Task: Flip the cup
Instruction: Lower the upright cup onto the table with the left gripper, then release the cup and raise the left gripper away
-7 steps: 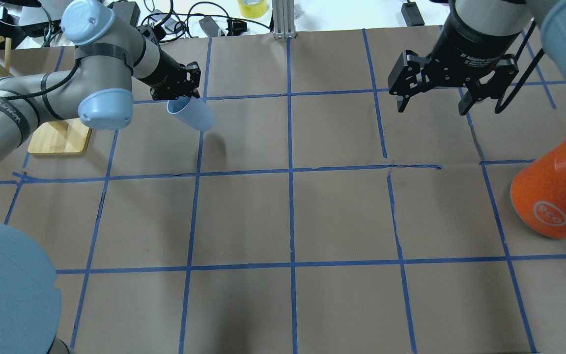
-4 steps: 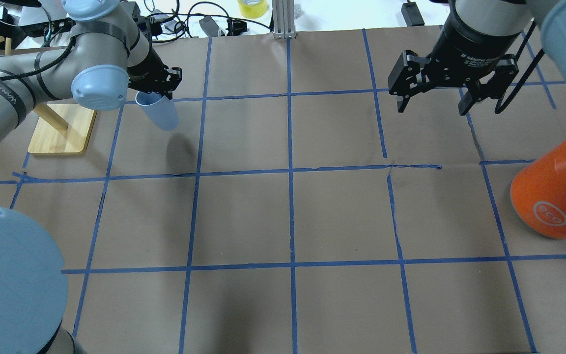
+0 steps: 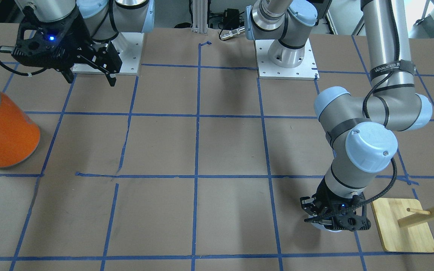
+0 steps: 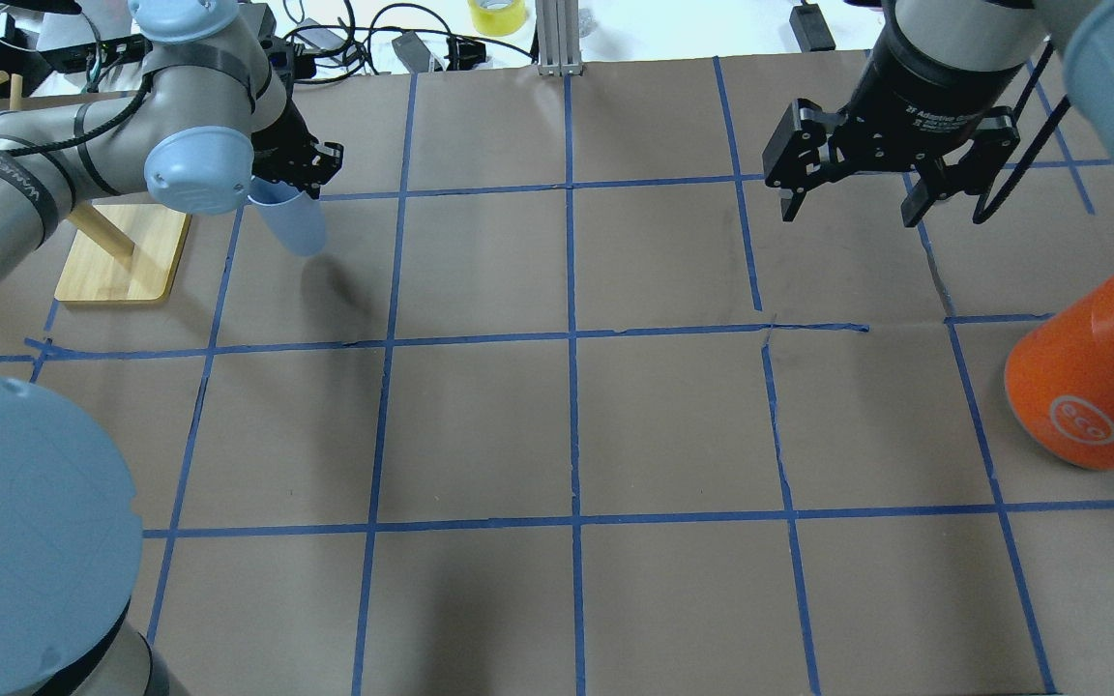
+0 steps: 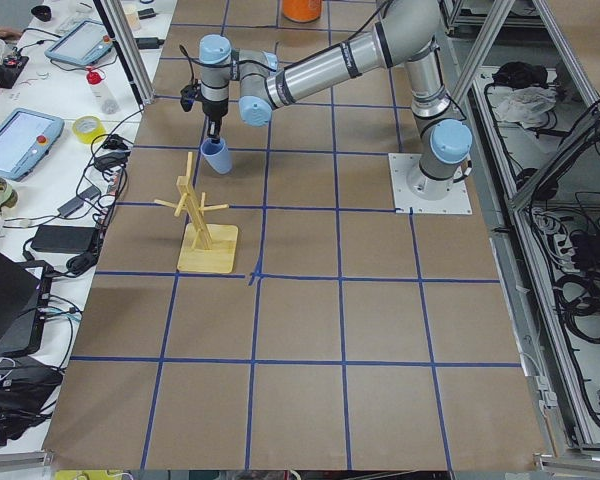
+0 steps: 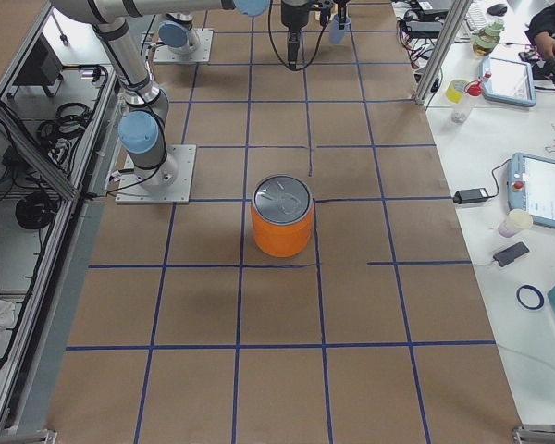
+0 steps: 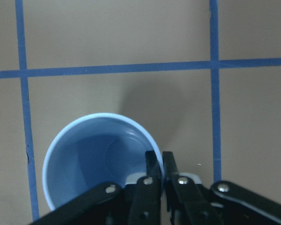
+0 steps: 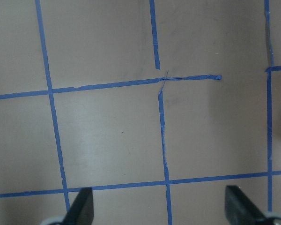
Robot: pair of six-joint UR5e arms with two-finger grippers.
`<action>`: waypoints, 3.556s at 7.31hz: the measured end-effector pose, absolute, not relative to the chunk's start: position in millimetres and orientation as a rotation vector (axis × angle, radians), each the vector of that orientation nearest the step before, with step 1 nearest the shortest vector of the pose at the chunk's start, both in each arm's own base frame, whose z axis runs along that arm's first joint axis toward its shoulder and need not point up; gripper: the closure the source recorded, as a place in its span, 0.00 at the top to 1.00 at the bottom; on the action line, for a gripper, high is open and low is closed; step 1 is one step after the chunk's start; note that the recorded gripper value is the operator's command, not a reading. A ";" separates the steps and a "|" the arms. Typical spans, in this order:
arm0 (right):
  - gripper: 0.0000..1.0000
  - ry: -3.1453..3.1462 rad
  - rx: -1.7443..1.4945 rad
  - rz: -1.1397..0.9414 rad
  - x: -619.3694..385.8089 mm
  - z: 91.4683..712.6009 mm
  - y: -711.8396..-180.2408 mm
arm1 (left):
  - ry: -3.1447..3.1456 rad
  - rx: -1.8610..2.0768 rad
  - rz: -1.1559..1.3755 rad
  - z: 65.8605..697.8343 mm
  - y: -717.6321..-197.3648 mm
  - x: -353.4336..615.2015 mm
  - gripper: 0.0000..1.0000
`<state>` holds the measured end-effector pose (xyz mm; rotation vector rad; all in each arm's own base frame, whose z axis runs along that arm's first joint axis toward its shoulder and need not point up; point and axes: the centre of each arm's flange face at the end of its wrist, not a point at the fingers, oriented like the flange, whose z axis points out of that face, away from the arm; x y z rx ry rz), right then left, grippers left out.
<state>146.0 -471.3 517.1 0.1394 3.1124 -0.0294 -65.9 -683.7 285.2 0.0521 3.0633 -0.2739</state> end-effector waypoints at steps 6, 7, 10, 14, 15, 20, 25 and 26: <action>1.00 3.112 0.137 -0.032 146.7 517.8 -470.5 | 3.068 0.028 -0.304 263.7 -687.0 -63.1 0.38; 1.00 3.112 0.136 -0.032 147.0 517.8 -470.4 | 3.068 0.027 -0.297 261.5 -686.1 -62.9 0.72; 1.00 3.112 0.134 -0.032 147.5 517.8 -470.2 | 3.067 0.028 -0.278 256.7 -681.6 -62.9 0.95; 1.00 3.114 0.134 -0.026 147.4 516.3 -469.7 | 3.073 0.031 -0.212 294.5 -663.3 -70.8 1.00; 1.00 3.113 0.134 -0.026 147.5 516.1 -469.5 | 3.082 0.033 -0.155 322.4 -647.8 -76.2 1.00; 1.00 3.113 0.131 -0.028 148.5 516.8 -467.9 | 3.073 0.158 -0.172 479.4 -530.8 -137.9 1.00; 1.00 3.113 0.130 -0.022 148.7 514.3 -460.1 | 3.066 0.164 -0.193 540.2 -472.5 -132.9 1.00; 1.00 3.113 0.130 -0.022 148.6 514.2 -459.3 | 3.067 0.159 -0.186 541.1 -470.2 -132.1 1.00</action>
